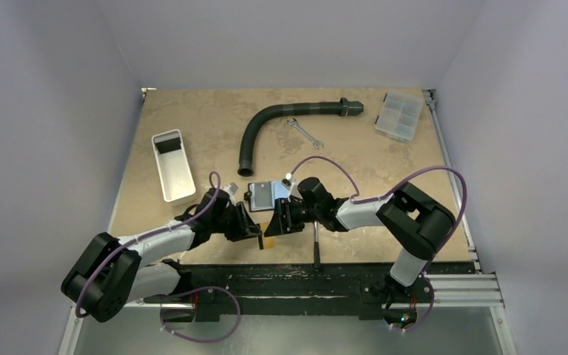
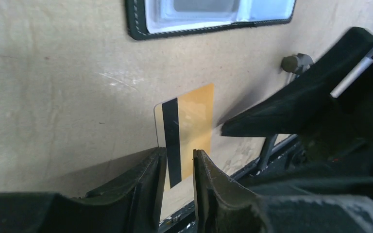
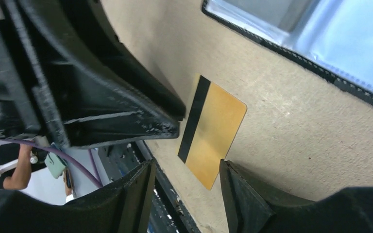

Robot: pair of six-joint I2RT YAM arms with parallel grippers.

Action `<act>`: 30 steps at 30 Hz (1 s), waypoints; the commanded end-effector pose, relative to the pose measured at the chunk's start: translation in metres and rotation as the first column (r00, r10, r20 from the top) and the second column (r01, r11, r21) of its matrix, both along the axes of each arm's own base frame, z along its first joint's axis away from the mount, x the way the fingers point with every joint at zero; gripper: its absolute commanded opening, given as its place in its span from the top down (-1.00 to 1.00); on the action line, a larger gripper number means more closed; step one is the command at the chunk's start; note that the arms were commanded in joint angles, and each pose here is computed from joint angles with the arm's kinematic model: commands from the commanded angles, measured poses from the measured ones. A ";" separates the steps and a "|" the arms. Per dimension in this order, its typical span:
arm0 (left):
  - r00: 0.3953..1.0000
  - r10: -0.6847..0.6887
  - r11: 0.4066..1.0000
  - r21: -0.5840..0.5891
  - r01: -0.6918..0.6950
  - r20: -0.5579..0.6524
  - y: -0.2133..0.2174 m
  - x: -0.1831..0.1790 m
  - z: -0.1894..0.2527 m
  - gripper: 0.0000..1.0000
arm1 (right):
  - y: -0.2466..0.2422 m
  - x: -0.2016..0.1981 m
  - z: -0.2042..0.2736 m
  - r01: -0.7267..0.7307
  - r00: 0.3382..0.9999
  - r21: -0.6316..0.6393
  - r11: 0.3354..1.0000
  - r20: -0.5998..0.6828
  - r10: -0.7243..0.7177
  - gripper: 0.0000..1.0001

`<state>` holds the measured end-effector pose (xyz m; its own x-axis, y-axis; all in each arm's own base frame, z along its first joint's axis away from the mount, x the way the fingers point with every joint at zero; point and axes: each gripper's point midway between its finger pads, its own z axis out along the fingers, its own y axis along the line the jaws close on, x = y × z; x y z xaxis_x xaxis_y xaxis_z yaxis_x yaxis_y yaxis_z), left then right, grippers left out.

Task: Put the credit cards into the card holder
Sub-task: Pick up the credit card from the center of the board.

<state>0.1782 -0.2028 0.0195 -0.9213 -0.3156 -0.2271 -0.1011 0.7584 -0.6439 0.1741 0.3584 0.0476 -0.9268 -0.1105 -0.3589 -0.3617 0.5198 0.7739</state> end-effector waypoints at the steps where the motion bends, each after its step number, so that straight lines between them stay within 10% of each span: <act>1: 0.997 0.017 1.000 -0.020 -0.018 -0.077 0.002 -0.023 -0.019 0.37 | 0.004 0.003 -0.013 0.042 0.999 -0.018 0.999 -0.004 -0.042 -0.10; 13: 0.995 0.040 0.999 0.008 -0.040 -0.096 0.010 -0.030 -0.014 0.30 | -0.005 -0.005 -0.029 -0.004 0.999 -0.137 0.991 0.048 0.011 0.10; 19: 0.989 0.128 0.990 0.073 -0.123 -0.075 0.026 -0.025 0.015 -0.09 | -0.015 0.009 0.002 -0.007 0.980 -0.210 0.978 0.192 0.048 0.03; 30: 0.901 0.274 0.955 -0.019 -0.297 -0.336 0.018 -0.055 0.025 -0.24 | 0.026 0.045 0.014 -0.051 0.953 -0.196 0.979 0.285 0.107 -0.01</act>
<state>0.1308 -0.1832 0.0303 -0.8614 -0.5077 0.0142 -0.4162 0.6895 -0.5928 0.2055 0.3757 0.0637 -0.8036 -0.2480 -0.5410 -0.5661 0.5990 0.5663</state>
